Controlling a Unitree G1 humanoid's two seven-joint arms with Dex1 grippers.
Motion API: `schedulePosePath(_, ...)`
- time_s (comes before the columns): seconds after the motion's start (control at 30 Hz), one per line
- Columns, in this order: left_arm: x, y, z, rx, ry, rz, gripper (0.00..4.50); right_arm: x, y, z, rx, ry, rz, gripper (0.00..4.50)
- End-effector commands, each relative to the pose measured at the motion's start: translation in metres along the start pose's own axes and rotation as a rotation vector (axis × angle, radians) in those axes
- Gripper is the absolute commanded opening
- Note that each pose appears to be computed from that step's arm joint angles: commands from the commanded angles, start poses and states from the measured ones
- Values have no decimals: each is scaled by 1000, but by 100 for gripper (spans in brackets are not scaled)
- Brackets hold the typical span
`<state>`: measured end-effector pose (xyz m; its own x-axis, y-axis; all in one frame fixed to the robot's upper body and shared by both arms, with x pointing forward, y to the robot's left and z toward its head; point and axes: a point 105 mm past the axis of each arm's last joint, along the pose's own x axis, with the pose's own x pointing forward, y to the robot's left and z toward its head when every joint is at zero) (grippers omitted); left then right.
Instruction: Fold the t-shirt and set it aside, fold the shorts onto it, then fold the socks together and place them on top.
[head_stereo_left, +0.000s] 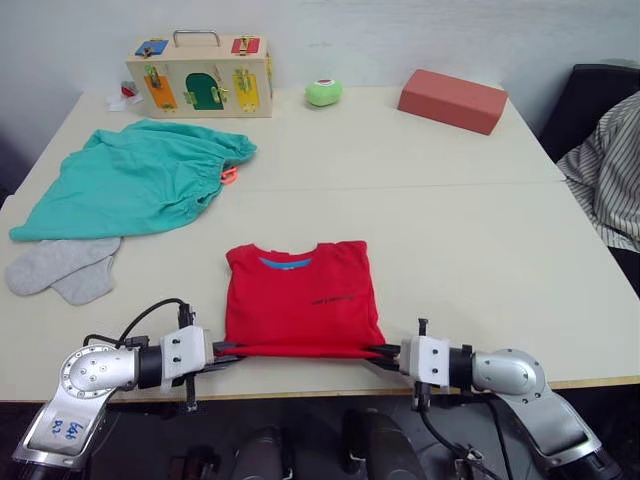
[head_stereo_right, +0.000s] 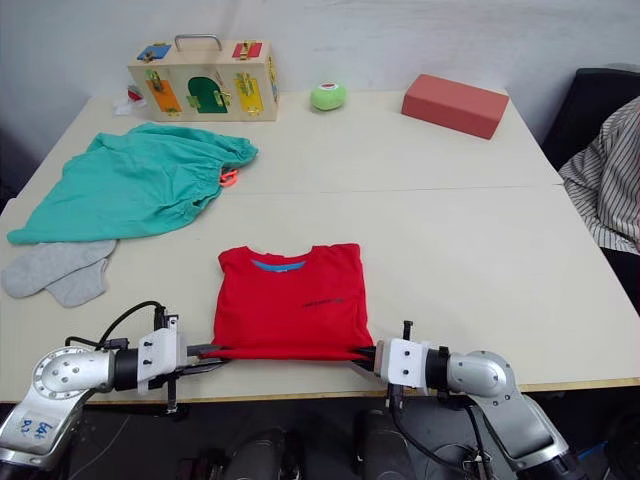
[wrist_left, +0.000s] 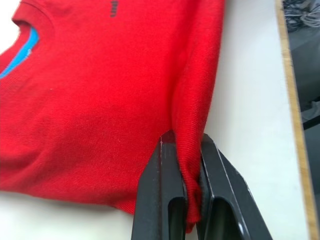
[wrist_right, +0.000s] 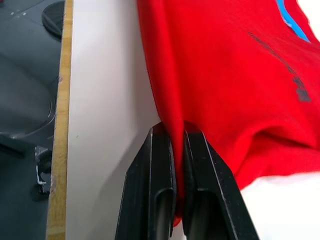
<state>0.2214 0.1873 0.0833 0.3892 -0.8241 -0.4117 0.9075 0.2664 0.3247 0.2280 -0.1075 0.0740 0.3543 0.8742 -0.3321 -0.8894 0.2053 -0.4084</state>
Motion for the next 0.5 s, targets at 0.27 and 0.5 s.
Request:
schedulePosePath(0.27, -47, -18, 11, -250, 3, -78, 211, -46, 10, 41, 249, -164, 208, 324)
schedulePosePath(0.5, -42, 10, 49, -384, -180, 13, 150, -24, -29, 72, 265, -284, 189, 183)
